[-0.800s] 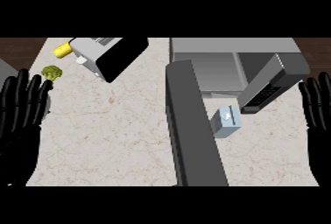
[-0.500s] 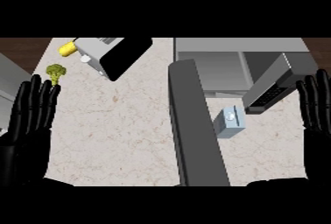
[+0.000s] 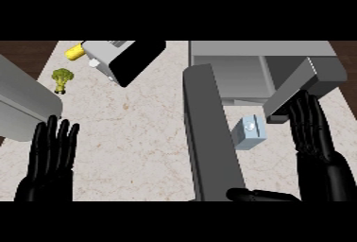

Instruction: Pick up the milk, place it into the microwave and close the microwave

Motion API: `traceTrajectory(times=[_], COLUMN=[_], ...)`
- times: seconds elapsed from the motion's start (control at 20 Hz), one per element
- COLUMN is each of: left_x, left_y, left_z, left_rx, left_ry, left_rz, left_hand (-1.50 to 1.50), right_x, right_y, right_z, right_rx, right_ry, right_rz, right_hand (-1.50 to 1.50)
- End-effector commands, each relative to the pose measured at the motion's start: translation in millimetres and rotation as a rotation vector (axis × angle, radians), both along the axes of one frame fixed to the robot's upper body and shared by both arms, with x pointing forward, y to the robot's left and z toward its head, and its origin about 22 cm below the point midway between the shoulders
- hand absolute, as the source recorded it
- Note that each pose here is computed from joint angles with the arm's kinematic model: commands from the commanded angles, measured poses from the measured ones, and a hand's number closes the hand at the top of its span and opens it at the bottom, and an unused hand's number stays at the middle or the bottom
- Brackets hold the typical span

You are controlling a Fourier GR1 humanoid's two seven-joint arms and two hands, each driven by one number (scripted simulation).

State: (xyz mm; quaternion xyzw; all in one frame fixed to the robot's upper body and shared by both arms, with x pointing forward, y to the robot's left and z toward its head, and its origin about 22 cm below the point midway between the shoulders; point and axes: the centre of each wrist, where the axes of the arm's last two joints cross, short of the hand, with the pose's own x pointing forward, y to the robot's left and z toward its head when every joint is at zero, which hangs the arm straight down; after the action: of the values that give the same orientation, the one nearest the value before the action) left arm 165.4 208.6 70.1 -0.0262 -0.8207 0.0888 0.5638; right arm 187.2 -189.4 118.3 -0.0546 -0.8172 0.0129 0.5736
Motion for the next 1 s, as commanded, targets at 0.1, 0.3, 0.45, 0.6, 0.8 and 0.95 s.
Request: traceTrajectory(times=[0.1,0.3,0.45,0.6,0.8,0.95], left_x=[-23.9,-38.8,-39.2,-59.8,-59.6,-75.9], left_y=[-12.6,0.9,-21.6,-1.6,-25.7,8.3], left_z=[-23.9,-22.6,-38.0,-27.9,-47.9,-32.7], left_rx=[-0.01,-0.022,-0.028,-0.037,-0.028,-0.022], left_ry=[0.015,0.006,0.011,0.009,0.007,0.008], left_rz=[0.01,0.018,-0.006,-0.002,-0.006,0.002], left_hand=[-1.5,-1.5,-1.5,-1.5,-1.5,-1.5], right_x=[-3.3,0.1,2.8,-9.4,24.4,13.2], right_y=[8.9,-18.6,15.9,-8.5,-0.8,-15.7], right_z=[-24.2,-46.7,-61.7,-85.7,-98.9,-117.4], right_rx=[0.007,0.003,0.023,0.066,0.071,0.056], right_ry=[0.035,0.06,0.106,0.109,0.13,0.111], right_rz=[-0.021,-0.033,-0.027,-0.033,-0.057,-0.118], right_hand=[-1.5,-1.5,-1.5,-1.5,-1.5,-1.5])
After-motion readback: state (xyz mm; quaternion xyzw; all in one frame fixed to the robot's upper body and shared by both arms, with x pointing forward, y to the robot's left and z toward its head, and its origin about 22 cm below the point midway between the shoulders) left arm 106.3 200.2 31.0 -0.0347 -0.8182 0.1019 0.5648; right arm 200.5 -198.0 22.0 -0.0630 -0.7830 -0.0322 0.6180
